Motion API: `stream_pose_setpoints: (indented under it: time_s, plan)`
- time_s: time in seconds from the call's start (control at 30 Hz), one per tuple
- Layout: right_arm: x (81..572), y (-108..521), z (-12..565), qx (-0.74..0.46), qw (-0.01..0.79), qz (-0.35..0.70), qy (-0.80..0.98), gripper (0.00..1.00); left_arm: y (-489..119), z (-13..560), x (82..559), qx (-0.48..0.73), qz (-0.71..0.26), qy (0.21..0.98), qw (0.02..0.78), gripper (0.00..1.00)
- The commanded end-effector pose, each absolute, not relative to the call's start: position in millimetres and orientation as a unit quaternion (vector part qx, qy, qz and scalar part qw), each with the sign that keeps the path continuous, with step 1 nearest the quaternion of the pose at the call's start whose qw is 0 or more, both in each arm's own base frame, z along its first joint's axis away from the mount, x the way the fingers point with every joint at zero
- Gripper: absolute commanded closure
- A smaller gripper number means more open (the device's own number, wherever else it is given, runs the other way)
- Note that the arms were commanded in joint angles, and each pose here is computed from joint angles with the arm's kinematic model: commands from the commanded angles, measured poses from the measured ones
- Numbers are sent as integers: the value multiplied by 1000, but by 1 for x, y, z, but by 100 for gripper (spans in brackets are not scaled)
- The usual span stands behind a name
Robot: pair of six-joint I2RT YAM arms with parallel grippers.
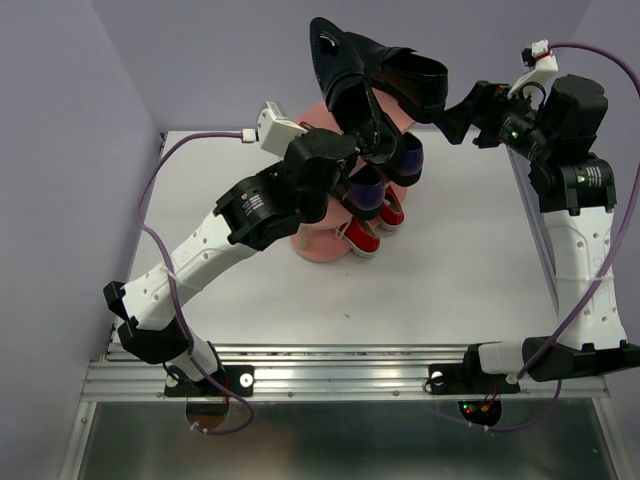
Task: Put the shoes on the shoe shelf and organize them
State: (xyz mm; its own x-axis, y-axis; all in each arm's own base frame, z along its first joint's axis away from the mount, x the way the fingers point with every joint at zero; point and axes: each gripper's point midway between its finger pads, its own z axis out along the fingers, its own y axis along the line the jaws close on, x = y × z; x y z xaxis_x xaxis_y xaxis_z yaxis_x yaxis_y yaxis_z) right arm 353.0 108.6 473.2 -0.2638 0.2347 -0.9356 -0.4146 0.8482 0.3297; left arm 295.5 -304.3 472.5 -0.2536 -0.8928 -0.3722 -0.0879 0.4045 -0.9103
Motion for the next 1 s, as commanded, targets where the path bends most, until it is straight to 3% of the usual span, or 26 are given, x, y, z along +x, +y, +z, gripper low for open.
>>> stream_pose_setpoints:
  time_s: [0.0, 0.97]
  plan:
    - [342, 112, 498, -81, 638, 270, 717, 0, -275, 560, 286, -419, -485, 571, 514, 100]
    - [339, 113, 497, -82, 638, 274, 715, 0, -294, 514, 295, -446, -432, 601, 503, 100]
